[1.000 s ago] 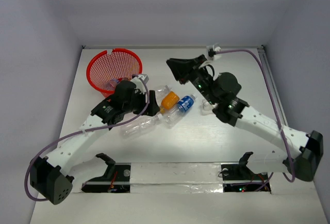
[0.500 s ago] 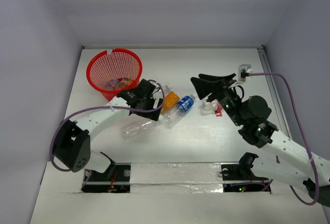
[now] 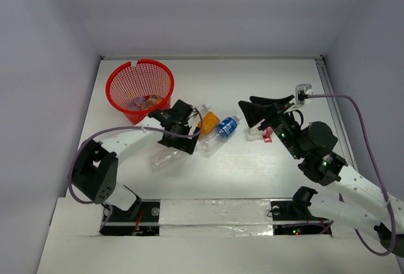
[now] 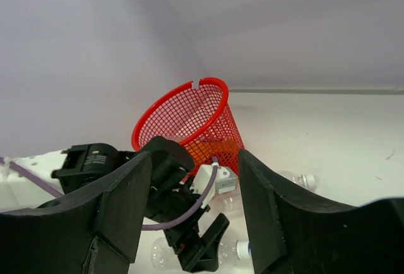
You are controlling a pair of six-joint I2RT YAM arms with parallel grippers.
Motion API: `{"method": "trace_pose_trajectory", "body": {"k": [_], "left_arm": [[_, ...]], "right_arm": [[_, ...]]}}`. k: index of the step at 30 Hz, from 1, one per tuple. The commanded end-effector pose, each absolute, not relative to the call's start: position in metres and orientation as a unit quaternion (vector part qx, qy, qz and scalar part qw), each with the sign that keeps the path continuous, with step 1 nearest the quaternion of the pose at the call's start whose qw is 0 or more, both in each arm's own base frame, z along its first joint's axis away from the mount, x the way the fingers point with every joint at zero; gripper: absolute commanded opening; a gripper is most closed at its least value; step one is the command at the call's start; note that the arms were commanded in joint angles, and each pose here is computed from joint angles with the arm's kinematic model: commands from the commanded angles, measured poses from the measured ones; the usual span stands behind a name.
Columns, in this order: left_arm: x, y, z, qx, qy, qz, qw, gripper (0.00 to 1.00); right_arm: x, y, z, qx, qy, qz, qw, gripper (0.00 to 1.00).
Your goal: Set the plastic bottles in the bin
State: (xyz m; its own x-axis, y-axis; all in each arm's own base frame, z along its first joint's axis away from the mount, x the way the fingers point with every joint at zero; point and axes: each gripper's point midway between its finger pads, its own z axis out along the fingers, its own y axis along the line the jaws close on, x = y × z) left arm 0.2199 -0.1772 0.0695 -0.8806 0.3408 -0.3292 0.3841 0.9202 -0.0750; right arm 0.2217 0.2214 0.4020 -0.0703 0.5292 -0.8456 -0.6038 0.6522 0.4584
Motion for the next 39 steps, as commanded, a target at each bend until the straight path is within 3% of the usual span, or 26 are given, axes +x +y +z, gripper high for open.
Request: {"method": "trace_pose_trajectory", "body": {"k": [1,8,14,16,19,23,28,31,34,37,39], "left_arm": [[0.207,-0.169,0.054,0.188,0.974,-0.048,0.116,0.94],[0.204,-0.164,0.039,0.182,0.979,-0.026,0.089,0.92],[0.204,-0.156,0.039,0.178,0.979,-0.002,0.097,0.77],[0.203,-0.155,0.041,0.176,0.979,-0.001,0.099,0.65],[0.201,-0.157,0.046,0.180,0.978,-0.009,0.109,0.55],[0.204,-0.169,0.079,0.172,0.970,-0.054,0.161,0.53],[0.218,-0.195,0.153,0.148,0.943,-0.147,0.259,0.53],[0.229,-0.206,0.215,0.131,0.911,-0.199,0.336,0.53],[0.248,-0.212,0.283,0.108,0.866,-0.235,0.429,0.53],[0.272,-0.202,0.345,0.062,0.816,-0.237,0.523,0.54],[0.286,-0.191,0.374,0.033,0.789,-0.229,0.568,0.54]], "right_arm": [[0.217,0.219,0.408,-0.039,0.593,0.419,0.687,0.63],[0.218,0.218,0.397,-0.039,0.602,0.413,0.682,0.63],[0.221,0.220,0.379,-0.037,0.625,0.403,0.668,0.63],[0.224,0.223,0.365,-0.037,0.642,0.396,0.655,0.63],[0.227,0.227,0.340,-0.031,0.670,0.387,0.633,0.57],[0.237,0.227,0.295,0.001,0.722,0.352,0.595,0.26],[0.253,0.227,0.253,0.030,0.762,0.308,0.569,0.19],[0.263,0.237,0.232,0.036,0.783,0.289,0.550,0.28],[0.278,0.236,0.208,0.070,0.802,0.259,0.533,0.77],[0.287,0.235,0.184,0.090,0.817,0.243,0.515,0.91],[0.291,0.235,0.177,0.103,0.819,0.243,0.509,0.95]]}}
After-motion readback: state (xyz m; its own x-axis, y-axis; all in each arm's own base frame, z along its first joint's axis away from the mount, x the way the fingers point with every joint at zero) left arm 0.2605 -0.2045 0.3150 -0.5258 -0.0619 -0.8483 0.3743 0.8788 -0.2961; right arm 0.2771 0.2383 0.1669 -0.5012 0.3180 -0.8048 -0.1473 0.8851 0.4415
